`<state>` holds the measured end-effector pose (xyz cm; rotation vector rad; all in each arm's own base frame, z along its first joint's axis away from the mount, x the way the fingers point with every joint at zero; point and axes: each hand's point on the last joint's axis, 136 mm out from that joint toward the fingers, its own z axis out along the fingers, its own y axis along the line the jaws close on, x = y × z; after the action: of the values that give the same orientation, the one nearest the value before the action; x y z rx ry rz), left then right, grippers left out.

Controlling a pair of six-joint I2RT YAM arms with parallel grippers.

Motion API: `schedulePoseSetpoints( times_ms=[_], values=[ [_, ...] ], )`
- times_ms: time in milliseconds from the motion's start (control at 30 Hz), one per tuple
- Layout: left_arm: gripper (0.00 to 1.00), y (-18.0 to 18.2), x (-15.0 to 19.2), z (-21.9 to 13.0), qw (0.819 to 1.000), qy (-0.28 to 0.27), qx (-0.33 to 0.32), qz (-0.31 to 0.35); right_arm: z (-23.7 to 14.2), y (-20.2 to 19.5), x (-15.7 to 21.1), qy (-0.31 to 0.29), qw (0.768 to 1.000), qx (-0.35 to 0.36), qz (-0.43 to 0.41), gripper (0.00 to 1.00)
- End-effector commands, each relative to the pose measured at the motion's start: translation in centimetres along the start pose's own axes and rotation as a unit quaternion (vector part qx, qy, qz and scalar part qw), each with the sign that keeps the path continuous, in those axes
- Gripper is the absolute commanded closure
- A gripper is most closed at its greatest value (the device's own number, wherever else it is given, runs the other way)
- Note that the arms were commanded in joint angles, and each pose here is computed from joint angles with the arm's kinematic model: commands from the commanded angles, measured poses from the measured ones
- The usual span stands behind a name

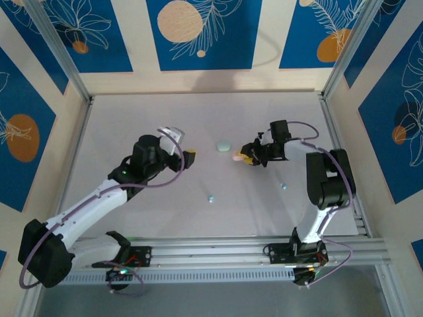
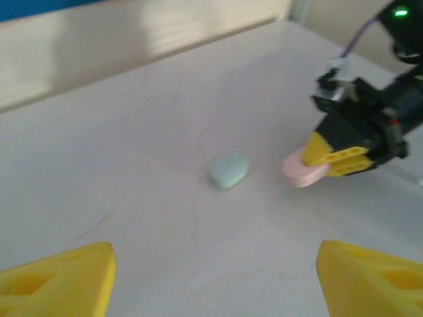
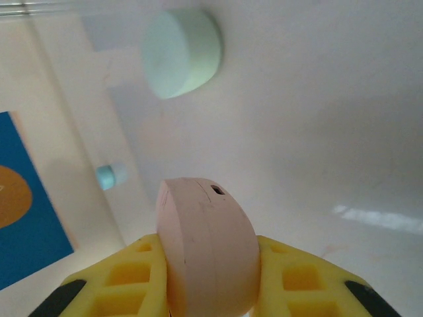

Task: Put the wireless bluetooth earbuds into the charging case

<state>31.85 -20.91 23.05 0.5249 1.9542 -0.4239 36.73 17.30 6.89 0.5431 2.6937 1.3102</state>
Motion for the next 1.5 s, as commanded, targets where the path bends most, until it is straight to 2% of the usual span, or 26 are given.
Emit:
schedulePoseSetpoints(
  times_ms=[0,200,333,500,600,833,1200,1233,1400,1467],
  values=[
    [0.21,3.5,2.0,-0.4,0.993,0.048,-0.061,-0.086,0.7,0.4,-1.3,-0.002,0.999,0.019,-0.034,0.87],
    [0.20,8.9,5.0,-1.9,0.965,0.081,-0.142,-0.205,2.4,-0.3,-2.0,0.012,0.998,0.053,-0.043,0.84],
    [0.16,11.8,7.0,-3.1,0.942,0.098,-0.201,-0.252,3.2,-1.4,-2.0,0.020,0.996,0.081,-0.044,0.80],
    [0.13,14.1,9.4,-4.0,0.914,0.123,-0.237,-0.304,3.7,-2.4,-2.1,0.025,0.994,0.098,-0.048,0.77],
    [0.09,15.6,10.5,-4.9,0.895,0.133,-0.269,-0.329,3.4,-3.0,-2.2,0.021,0.991,0.118,-0.054,0.69],
    [0.03,17.6,12.7,-6.2,0.862,0.146,-0.303,-0.380,1.2,-2.6,-2.3,-0.003,0.987,0.141,-0.073,0.53],
    [0.00,21.0,16.3,-9.0,0.805,0.184,-0.367,-0.428,-2.7,0.7,-1.8,-0.039,0.982,0.137,-0.121,0.40],
    [0.00,21.2,16.6,-9.1,0.801,0.187,-0.369,-0.433,-3.0,0.9,-1.6,-0.041,0.982,0.136,-0.123,0.37],
    [0.01,22.3,18.0,-8.4,0.785,0.184,-0.366,-0.465,-4.2,2.7,-0.4,-0.045,0.983,0.117,-0.137,0.36],
    [0.03,22.5,18.3,-7.3,0.783,0.188,-0.352,-0.477,-4.8,3.5,0.1,-0.048,0.982,0.111,-0.145,0.36]
  ],
)
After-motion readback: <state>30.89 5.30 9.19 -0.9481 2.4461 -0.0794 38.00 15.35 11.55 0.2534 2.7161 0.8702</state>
